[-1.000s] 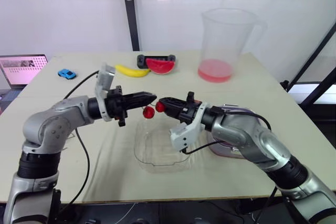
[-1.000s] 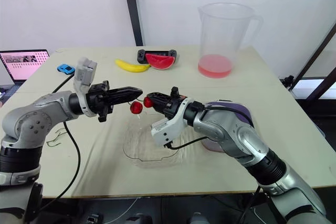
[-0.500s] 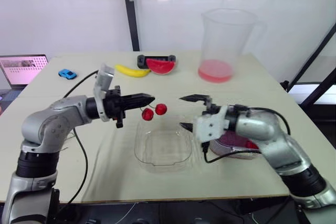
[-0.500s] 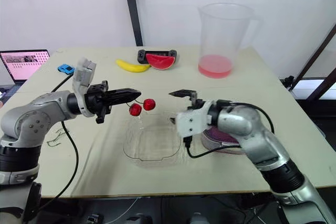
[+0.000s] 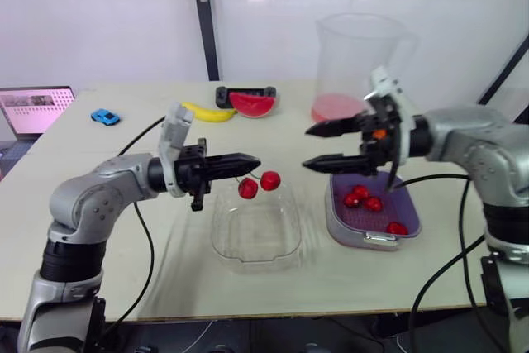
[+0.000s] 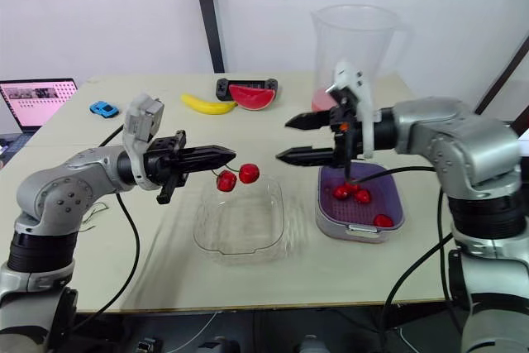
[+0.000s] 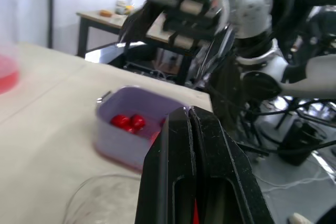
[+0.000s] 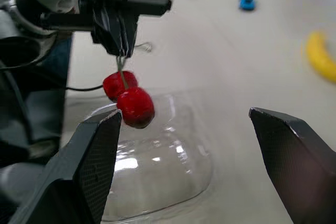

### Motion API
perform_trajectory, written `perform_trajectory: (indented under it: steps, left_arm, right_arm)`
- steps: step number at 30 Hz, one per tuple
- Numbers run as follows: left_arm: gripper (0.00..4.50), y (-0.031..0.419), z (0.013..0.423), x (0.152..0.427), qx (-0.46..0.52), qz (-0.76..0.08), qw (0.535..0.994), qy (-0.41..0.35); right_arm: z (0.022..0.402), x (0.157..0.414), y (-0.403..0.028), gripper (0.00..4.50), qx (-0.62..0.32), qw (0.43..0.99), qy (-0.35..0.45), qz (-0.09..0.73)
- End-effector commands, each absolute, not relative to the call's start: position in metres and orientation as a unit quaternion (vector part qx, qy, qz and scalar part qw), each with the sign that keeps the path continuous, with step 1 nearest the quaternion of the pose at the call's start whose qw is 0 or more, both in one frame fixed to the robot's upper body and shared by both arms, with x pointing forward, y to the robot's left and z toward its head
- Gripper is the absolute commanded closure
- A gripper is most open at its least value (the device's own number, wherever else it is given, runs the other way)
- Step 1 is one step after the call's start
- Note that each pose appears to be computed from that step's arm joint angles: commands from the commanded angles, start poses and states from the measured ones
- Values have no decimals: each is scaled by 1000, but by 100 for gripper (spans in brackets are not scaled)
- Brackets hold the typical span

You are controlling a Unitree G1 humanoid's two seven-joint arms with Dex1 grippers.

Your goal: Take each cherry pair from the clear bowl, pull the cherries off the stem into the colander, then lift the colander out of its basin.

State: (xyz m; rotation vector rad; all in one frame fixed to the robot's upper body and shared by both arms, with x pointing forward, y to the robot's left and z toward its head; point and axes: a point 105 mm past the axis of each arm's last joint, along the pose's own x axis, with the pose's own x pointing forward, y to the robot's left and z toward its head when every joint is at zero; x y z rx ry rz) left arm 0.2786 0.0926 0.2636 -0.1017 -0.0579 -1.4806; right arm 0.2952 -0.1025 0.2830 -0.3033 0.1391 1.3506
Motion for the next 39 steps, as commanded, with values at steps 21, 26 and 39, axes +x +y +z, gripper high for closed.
perform_trajectory:
  steps: [21, 26, 39]
  left_arm:
    - [450, 85, 281, 270, -38, -683, 728, -56]
    - [450, 85, 282, 271, -39, -682, 728, -57]
    - [450, 85, 281, 272, -38, -681, 729, -57]
  right_arm:
    - [270, 277, -54, 305, -135, 714, 48, 685]
    - [269, 279, -54, 305, -138, 719, 49, 680]
    - [266, 280, -58, 305, -144, 721, 56, 675]
